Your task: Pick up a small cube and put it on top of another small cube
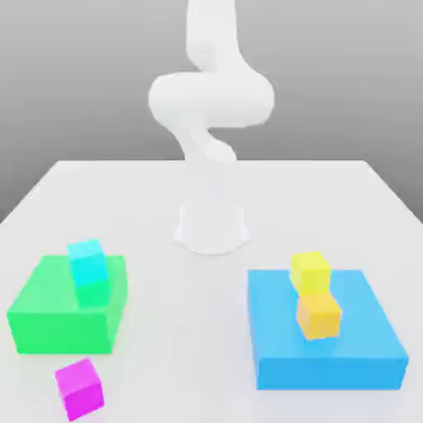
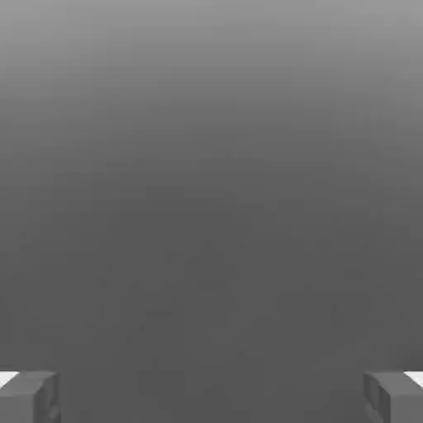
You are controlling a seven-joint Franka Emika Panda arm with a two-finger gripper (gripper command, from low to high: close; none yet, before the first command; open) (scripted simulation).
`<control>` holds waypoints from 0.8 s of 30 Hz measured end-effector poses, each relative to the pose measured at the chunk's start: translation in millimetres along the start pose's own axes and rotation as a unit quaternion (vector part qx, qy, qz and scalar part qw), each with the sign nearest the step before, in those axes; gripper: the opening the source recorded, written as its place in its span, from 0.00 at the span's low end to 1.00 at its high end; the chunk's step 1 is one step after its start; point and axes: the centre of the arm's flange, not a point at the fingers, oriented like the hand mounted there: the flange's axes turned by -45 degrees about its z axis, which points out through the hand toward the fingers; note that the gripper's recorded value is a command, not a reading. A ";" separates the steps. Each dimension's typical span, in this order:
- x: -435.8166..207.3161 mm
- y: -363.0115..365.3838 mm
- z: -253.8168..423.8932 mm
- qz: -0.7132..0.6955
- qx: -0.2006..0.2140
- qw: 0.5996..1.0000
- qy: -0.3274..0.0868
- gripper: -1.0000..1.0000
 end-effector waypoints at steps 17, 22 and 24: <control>-109.9 104.6 294.8 -0.132 0.087 0.966 -0.206 0.50; -172.5 136.5 351.6 -0.171 0.092 0.945 -0.262 0.50; -198.7 147.8 369.6 -0.190 0.092 0.935 -0.285 0.50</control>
